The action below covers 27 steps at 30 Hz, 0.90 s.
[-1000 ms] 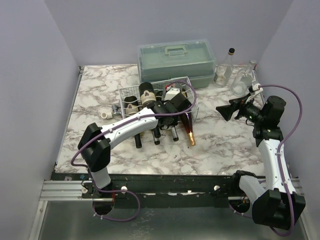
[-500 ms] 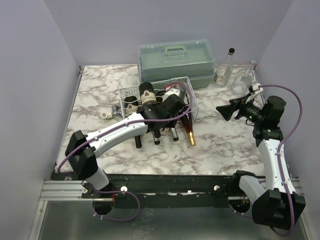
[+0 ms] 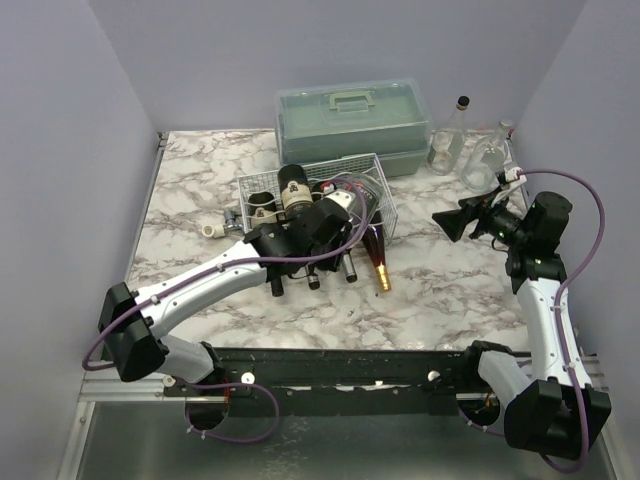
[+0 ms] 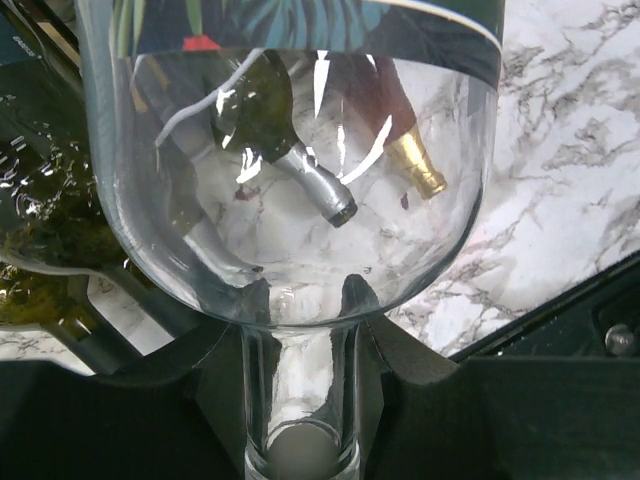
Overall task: Take the wine bottle off the wine rack
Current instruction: Pick up the wine bottle from the wine rack.
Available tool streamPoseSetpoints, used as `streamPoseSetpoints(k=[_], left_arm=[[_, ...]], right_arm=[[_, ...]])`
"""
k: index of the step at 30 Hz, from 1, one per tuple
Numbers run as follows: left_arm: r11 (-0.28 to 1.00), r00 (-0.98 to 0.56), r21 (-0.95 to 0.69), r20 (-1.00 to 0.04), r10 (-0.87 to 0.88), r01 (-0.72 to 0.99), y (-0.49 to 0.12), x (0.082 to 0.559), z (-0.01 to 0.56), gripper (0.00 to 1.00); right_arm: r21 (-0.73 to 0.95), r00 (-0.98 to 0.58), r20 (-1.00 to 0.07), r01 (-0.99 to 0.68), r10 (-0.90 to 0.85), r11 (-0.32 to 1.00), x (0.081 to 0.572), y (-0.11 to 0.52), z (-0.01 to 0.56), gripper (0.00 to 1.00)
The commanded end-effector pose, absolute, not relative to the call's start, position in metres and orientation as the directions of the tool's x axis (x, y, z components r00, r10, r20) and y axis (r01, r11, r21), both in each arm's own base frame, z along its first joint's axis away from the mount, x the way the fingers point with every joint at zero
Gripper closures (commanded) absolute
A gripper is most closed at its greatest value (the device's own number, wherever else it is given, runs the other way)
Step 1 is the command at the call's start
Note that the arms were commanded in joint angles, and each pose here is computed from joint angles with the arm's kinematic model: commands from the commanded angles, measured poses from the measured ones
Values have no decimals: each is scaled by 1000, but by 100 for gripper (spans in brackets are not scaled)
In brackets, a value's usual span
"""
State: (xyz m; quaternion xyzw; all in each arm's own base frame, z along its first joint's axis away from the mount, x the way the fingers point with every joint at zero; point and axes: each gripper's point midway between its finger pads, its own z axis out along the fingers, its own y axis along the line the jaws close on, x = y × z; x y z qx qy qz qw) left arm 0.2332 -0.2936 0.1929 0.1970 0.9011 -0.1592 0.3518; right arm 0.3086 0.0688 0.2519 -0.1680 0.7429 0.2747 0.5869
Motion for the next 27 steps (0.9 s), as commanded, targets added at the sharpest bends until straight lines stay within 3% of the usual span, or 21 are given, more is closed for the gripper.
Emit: streamPoseSetpoints(k=[1,16,27], left_arm=[[787,-507,-260,-859,76,559,-316,241,277,100],[699,-377,-153,-909,178,698,-288,213,309,100],[548,-410,-178,-848,335,817,-295,176,309,100]], right_arm=[[209,-265,-962,-557,67,804,306,65,247,7],[209,-265,-962,-555,67,805,307,65,246,7],[177,-252,-967,-557,38,811,308,63,243,7]])
